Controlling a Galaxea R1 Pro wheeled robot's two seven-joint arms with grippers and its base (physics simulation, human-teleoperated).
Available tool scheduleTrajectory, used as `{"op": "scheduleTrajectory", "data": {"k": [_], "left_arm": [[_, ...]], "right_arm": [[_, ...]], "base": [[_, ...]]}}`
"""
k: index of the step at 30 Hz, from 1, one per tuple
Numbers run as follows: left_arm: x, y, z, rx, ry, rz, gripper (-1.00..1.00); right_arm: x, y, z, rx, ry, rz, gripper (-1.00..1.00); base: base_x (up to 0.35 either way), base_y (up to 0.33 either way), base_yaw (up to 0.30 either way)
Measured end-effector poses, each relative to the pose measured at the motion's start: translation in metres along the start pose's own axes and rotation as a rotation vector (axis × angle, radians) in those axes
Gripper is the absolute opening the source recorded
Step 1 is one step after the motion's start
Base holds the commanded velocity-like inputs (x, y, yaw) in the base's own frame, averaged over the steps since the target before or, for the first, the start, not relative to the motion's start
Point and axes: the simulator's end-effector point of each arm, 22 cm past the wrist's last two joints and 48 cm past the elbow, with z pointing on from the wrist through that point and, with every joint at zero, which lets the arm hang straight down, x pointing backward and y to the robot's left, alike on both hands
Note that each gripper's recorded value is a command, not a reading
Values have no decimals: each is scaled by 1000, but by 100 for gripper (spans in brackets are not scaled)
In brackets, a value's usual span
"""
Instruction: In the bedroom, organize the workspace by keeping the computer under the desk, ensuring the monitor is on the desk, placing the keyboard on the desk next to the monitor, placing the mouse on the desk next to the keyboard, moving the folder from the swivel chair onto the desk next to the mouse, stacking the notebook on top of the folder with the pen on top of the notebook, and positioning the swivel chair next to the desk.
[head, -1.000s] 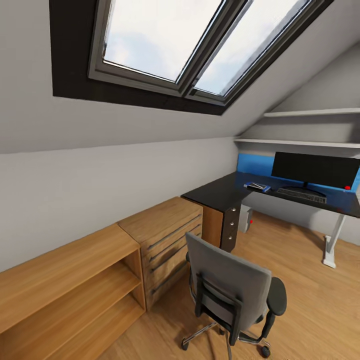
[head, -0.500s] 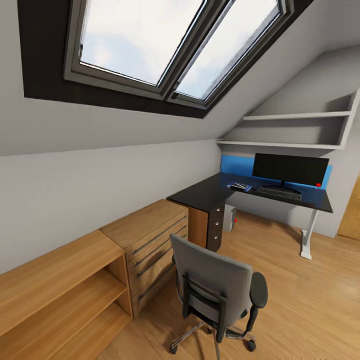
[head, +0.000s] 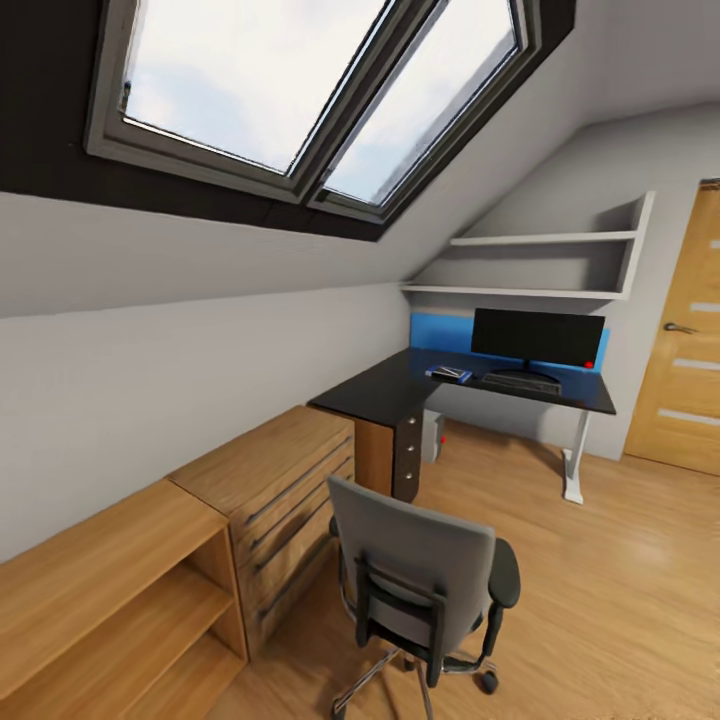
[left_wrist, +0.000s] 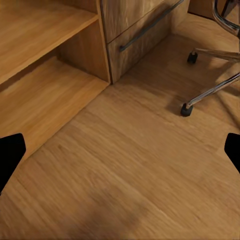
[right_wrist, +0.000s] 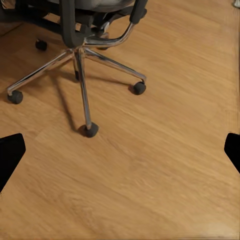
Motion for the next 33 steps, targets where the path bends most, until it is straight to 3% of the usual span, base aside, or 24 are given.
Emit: {"op": "scheduleTrajectory", "data": {"k": [7,33], "left_arm": [[1,0,0,-1,5,0,100],[3,2,-1,-7,10,-2,100]], "right_arm": [[1,-2,0,7,3,4,100],[4,-14,-1,69,16,46,100]], "base": [[186,208,-293],[36,47,-300]]}}
